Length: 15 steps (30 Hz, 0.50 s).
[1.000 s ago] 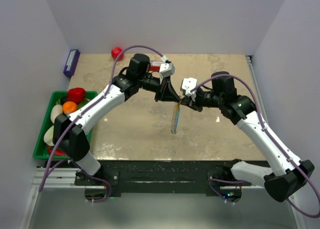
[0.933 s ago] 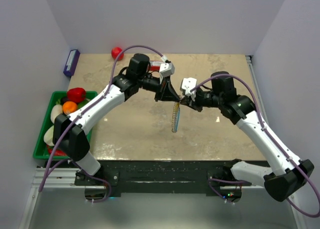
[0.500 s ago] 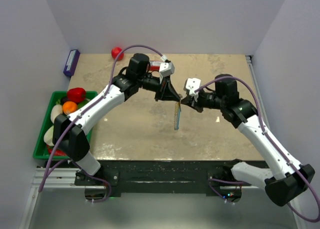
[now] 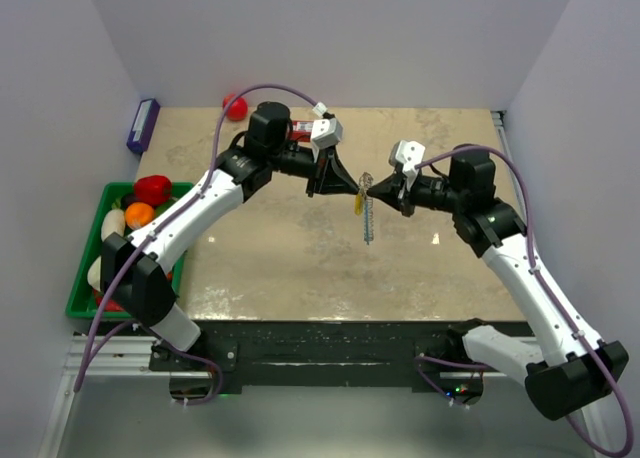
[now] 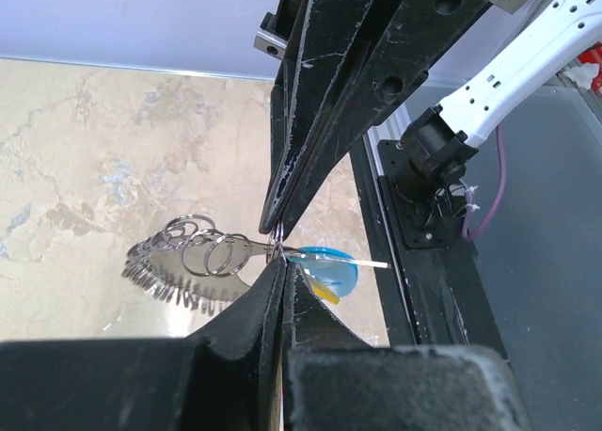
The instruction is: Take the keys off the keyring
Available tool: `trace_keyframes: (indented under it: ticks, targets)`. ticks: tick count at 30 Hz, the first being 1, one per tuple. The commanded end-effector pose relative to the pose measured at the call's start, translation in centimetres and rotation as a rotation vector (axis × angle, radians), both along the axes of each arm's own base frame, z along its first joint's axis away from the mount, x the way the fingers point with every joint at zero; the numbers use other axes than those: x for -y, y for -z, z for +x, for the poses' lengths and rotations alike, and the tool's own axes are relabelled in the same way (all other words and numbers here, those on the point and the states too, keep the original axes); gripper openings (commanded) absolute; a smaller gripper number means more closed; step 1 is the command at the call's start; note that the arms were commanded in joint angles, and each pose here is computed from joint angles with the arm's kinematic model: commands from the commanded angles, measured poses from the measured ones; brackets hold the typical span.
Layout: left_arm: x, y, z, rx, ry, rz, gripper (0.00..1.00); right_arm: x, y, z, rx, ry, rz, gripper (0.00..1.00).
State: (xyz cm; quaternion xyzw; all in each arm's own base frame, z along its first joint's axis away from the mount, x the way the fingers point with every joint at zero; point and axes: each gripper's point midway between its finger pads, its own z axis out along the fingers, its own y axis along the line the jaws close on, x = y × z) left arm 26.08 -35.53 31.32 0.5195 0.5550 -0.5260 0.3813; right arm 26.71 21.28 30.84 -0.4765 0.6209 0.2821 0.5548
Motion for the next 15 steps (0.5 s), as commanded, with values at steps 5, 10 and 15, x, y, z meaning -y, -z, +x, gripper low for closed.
trace_keyframes:
  ticks: [5, 10, 15]
  targets:
    - [-1.0, -1.6, -1.9, -0.005, 0.062, -0.039, 0.0, 0.7, -4.4, 1.6, 0.093, 0.047, 0.078, 0.0]
    - [-1.0, -1.8, -2.0, -0.01, 0.066, -0.044, 0.0, 0.6, -6.0, 1.4, 0.11, 0.034, 0.109, 0.0]
    - [-0.9, -1.7, -2.0, -0.02, 0.071, -0.044, 0.0, 0.4, -7.6, 1.2, 0.13, 0.015, 0.132, 0.0]
